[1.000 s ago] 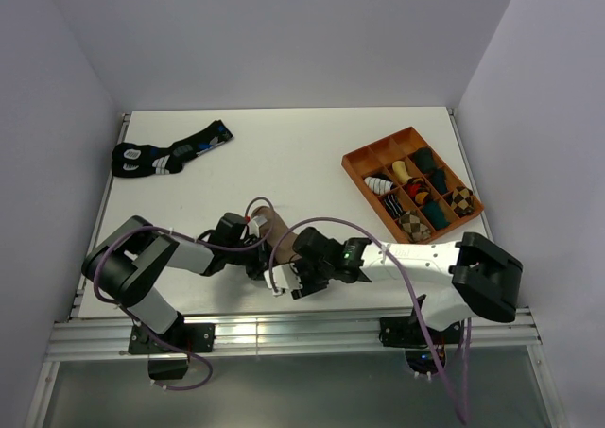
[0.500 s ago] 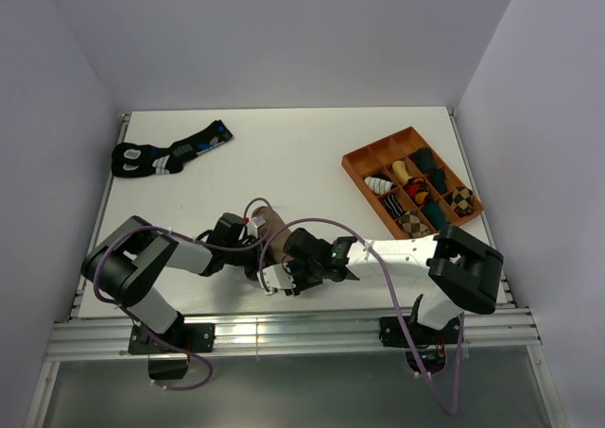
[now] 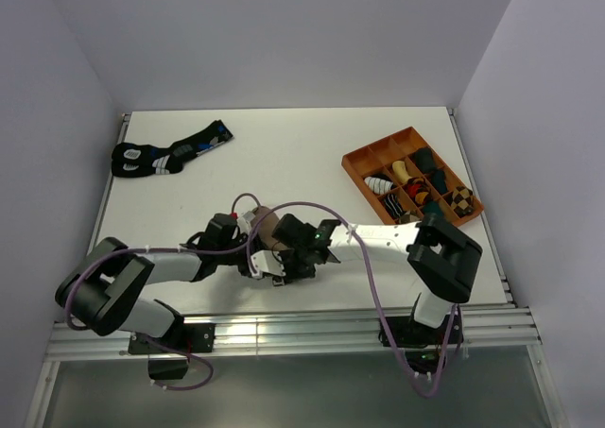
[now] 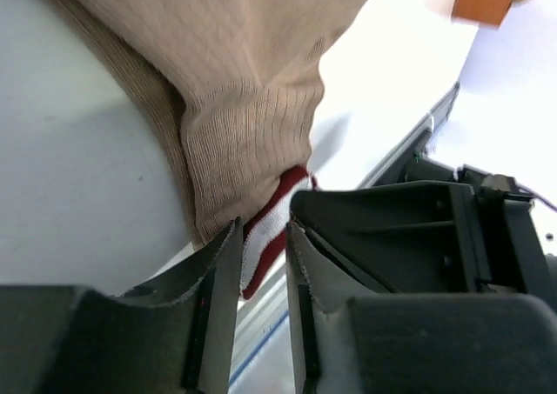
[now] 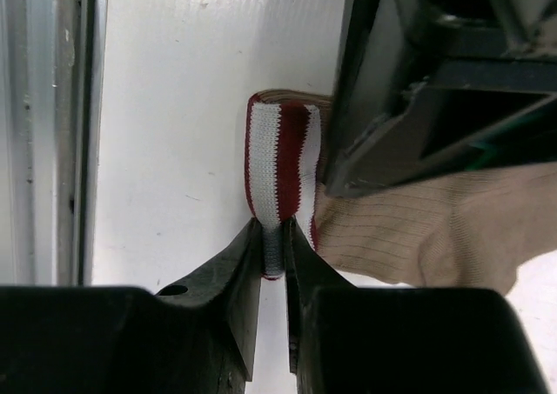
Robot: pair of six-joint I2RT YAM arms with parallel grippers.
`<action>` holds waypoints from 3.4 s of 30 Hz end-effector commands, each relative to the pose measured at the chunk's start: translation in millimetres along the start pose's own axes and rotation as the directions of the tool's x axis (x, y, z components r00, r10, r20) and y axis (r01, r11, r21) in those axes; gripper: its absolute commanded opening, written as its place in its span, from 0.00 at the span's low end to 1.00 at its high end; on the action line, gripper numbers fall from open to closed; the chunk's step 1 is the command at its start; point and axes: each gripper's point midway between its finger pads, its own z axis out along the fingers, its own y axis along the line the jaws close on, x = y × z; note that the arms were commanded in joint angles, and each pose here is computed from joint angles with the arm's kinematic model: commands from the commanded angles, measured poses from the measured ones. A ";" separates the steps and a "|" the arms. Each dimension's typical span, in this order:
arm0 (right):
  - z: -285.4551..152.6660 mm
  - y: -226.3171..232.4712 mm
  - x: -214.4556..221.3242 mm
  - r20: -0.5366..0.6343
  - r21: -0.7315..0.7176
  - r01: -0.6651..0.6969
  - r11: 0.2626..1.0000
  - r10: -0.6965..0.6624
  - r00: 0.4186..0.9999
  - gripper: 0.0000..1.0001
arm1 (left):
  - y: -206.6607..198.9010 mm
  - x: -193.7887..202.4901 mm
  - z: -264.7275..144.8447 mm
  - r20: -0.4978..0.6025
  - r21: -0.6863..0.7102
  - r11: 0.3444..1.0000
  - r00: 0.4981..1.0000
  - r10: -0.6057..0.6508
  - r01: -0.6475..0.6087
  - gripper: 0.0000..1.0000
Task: Roll the socks
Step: Roll the sock at the center of the board.
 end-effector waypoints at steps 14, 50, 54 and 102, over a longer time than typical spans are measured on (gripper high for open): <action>-15.2 4.0 14.7 -0.082 -0.344 -0.319 0.883 0.310 0.947 0.18 | 15.6 -30.5 -27.2 0.311 -0.037 0.999 0.950 -0.005 0.017 0.36; 2.6 -22.5 27.6 -0.255 -0.559 -0.606 0.566 0.578 0.775 0.18 | -51.9 -27.7 -8.9 0.439 0.073 0.876 0.804 0.401 -0.476 0.33; 0.5 -21.1 28.4 -0.268 -0.570 -0.618 0.541 0.589 0.762 0.18 | -52.3 -27.3 -3.1 0.429 0.065 0.866 0.797 0.424 -0.496 0.34; 6.5 -40.5 42.1 -0.304 -0.504 -0.715 0.484 0.675 0.672 0.18 | -8.0 13.6 28.4 0.194 0.029 0.851 0.838 0.511 -0.525 0.37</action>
